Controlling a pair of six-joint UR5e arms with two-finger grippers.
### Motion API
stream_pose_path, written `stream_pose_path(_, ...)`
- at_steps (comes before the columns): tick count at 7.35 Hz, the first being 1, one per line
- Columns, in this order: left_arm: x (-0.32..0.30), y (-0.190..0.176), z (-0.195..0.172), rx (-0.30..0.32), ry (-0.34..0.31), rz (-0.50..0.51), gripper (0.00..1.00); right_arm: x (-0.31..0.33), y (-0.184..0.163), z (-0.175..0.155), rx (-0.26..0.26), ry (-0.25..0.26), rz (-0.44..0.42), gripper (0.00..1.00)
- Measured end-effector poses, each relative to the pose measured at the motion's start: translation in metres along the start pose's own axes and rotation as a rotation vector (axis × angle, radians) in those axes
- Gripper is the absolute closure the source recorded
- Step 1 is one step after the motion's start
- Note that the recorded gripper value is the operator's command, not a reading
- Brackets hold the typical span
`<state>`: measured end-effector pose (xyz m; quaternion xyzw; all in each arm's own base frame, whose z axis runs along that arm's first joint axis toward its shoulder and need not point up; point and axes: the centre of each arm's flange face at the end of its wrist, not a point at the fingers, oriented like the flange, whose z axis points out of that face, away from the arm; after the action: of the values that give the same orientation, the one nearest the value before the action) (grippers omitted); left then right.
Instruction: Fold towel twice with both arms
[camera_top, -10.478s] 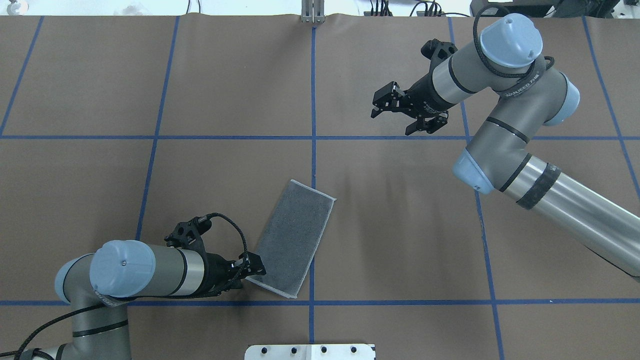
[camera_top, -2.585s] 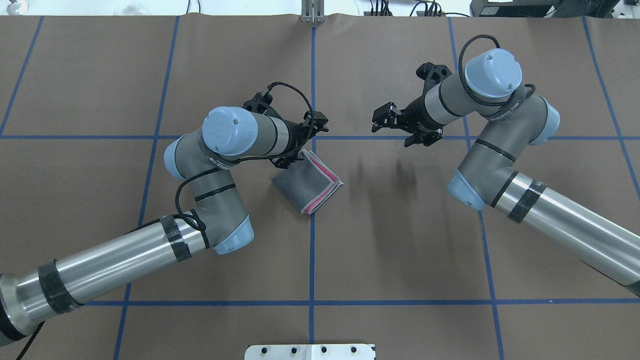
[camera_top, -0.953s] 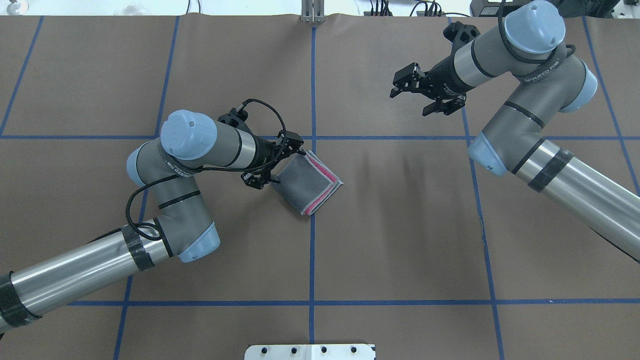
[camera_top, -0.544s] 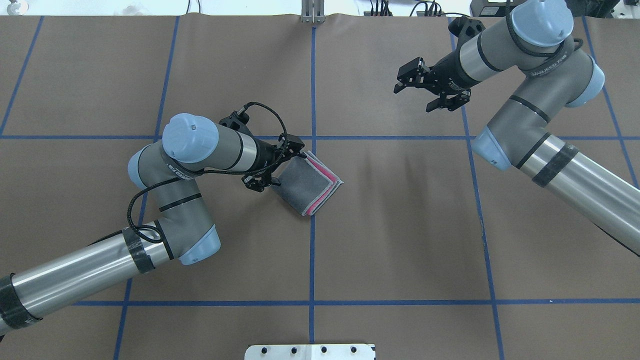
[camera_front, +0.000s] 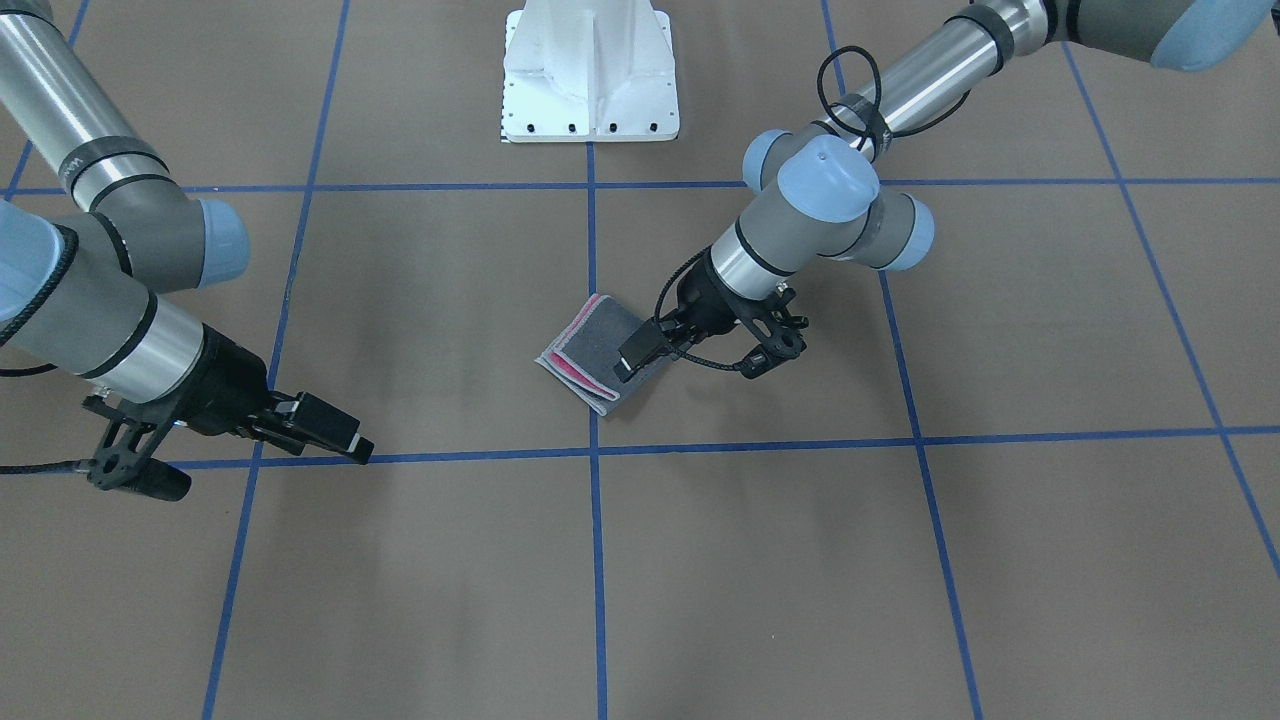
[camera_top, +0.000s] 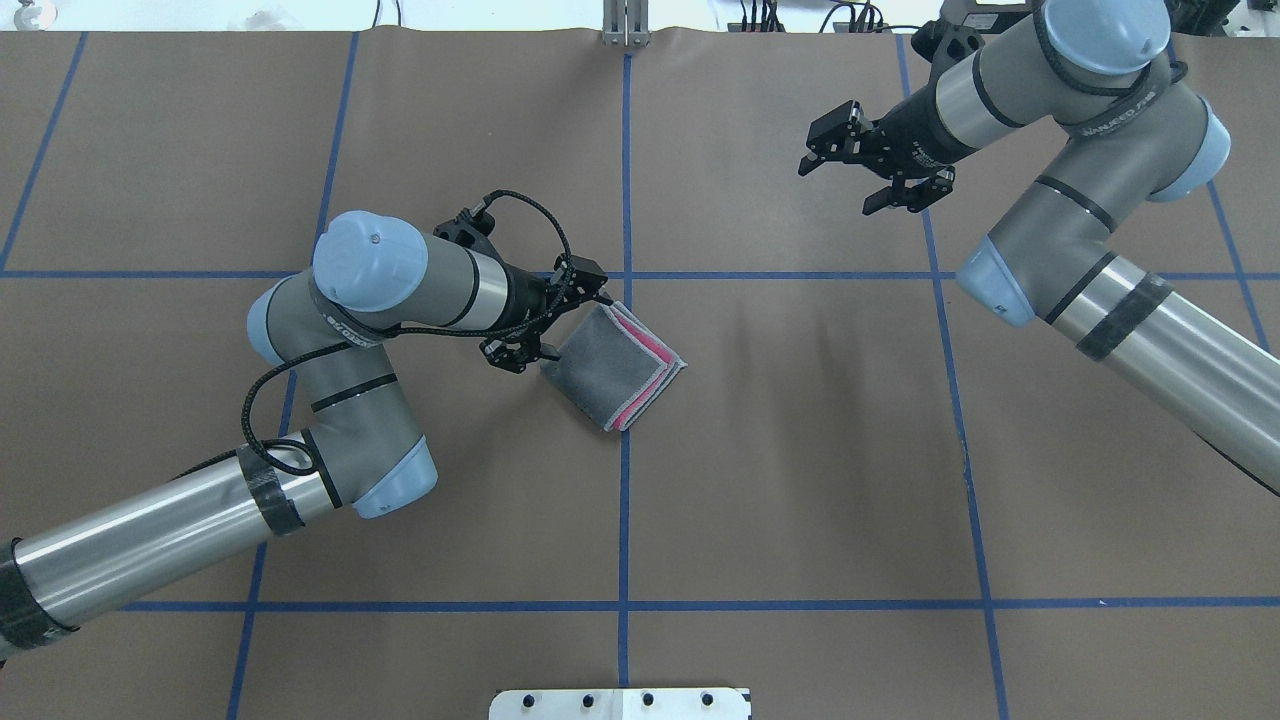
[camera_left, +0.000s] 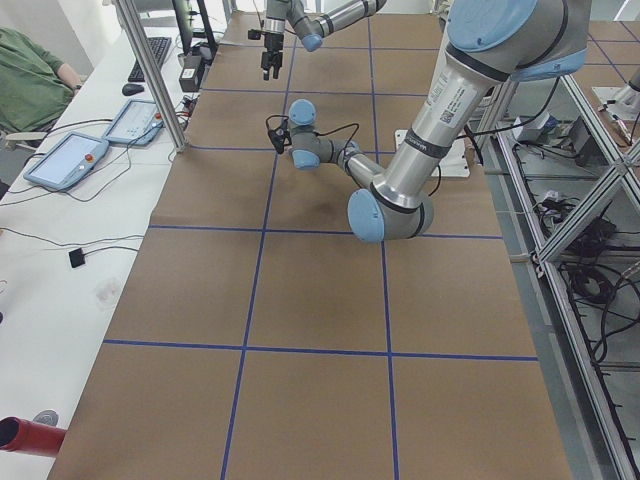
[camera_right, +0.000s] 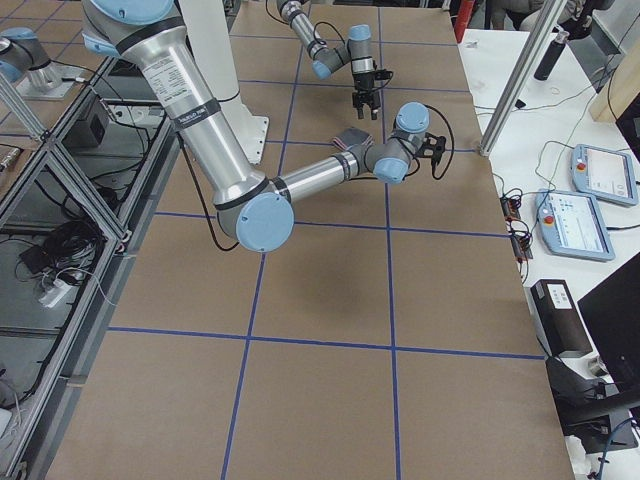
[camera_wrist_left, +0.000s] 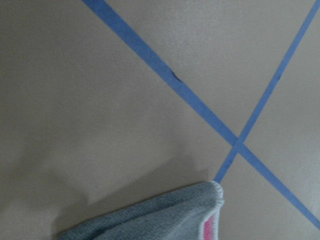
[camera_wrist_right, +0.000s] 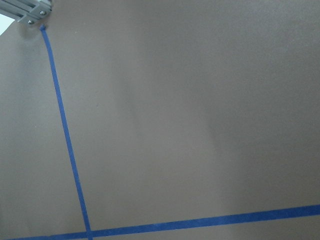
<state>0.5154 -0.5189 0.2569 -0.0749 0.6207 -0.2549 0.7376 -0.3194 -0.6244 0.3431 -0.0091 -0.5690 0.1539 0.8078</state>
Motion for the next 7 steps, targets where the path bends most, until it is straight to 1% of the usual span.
stream_pose_path(1,-0.003,-0.024,-0.018,0.018,0.001,0.063,0.00,0.011,-0.014,-0.017,0.012,0.007,-0.011,0.00)
stream_pose_path(2,-0.010,-0.054,-0.045,0.059,0.006,0.141,0.00,0.025,-0.025,-0.033,0.038,0.018,-0.034,0.00)
stream_pose_path(3,-0.020,-0.089,-0.079,0.118,0.010,0.222,0.00,0.037,-0.033,-0.046,0.073,0.034,-0.053,0.00)
stream_pose_path(4,-0.043,-0.122,-0.109,0.172,-0.011,0.300,0.00,0.046,-0.043,-0.054,0.103,0.066,-0.073,0.00)
stream_pose_path(5,-0.084,-0.152,-0.132,0.205,-0.070,0.400,0.00,0.059,-0.053,-0.052,0.117,0.140,-0.140,0.00)
stream_pose_path(6,-0.118,-0.181,-0.157,0.219,-0.146,0.503,0.00,0.075,-0.062,-0.045,0.098,0.249,-0.254,0.00)
stream_pose_path(7,-0.139,-0.215,-0.194,0.236,-0.226,0.571,0.00,0.093,-0.073,-0.048,0.060,0.344,-0.340,0.00)
